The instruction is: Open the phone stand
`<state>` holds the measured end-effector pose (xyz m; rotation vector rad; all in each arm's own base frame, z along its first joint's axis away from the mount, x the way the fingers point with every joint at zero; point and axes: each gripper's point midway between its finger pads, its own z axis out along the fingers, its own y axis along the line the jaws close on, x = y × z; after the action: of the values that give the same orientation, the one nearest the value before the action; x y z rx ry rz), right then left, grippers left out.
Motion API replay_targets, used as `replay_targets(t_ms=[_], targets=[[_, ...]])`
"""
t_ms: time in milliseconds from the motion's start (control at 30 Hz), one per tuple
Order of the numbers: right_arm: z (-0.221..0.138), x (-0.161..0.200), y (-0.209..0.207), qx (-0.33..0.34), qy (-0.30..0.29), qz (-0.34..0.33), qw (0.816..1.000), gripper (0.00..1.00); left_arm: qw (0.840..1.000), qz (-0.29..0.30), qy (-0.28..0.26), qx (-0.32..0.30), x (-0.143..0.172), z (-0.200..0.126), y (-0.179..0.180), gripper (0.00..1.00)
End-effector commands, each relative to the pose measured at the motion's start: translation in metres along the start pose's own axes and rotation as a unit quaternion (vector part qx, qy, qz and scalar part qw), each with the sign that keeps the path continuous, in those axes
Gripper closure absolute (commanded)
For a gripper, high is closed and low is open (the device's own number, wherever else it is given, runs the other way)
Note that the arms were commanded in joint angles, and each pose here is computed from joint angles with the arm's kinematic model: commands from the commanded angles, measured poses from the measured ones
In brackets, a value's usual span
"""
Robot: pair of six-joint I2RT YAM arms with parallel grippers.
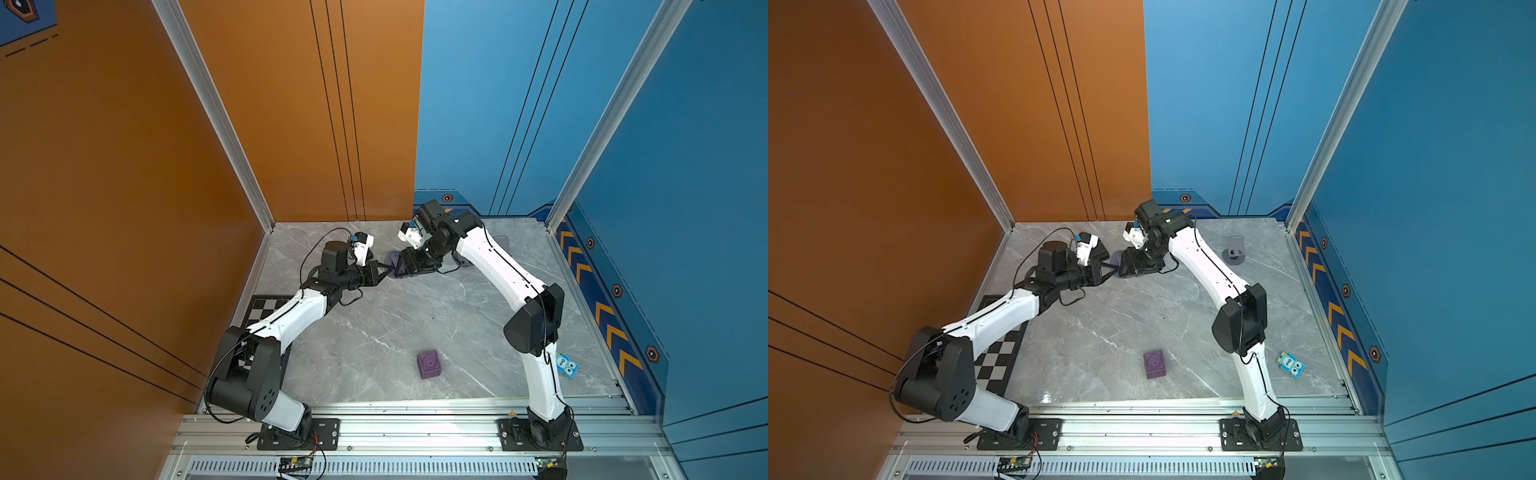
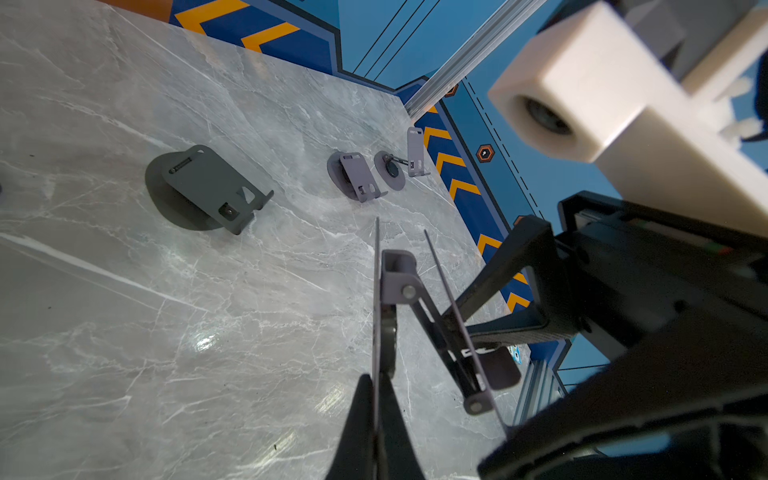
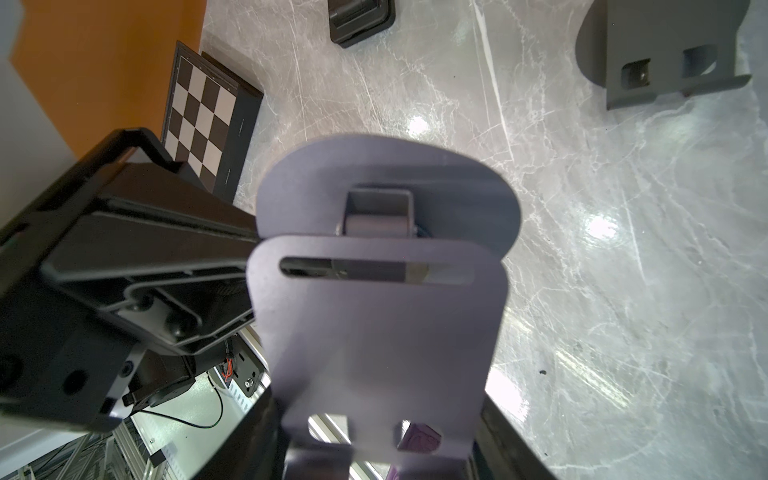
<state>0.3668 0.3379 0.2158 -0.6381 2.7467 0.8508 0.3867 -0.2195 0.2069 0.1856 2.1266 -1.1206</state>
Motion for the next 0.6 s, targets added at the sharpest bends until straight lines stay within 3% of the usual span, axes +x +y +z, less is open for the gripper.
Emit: replay_targets(t_ms=[0,433,567], targets=[[-0.019,-0.03,0.009,-0.014,-0.061,-0.016,0.998,0.39,0.998,-0.045,0.015,-0.05,0.008,-0.01,0.02,1.0],[-0.008,-0.033,0.009,-0.026,-0.058,-0.011,0.998,0.09,0.998,-0.039,-0.012,-0.037,-0.006,-0.024,-0.001,1.0],[0.001,-0.036,0.008,-0.026,-0.056,-0.01,0.998,0.07,0.998,-0.04,-0.013,-0.035,-0.006,-0.027,-0.003,1.0]])
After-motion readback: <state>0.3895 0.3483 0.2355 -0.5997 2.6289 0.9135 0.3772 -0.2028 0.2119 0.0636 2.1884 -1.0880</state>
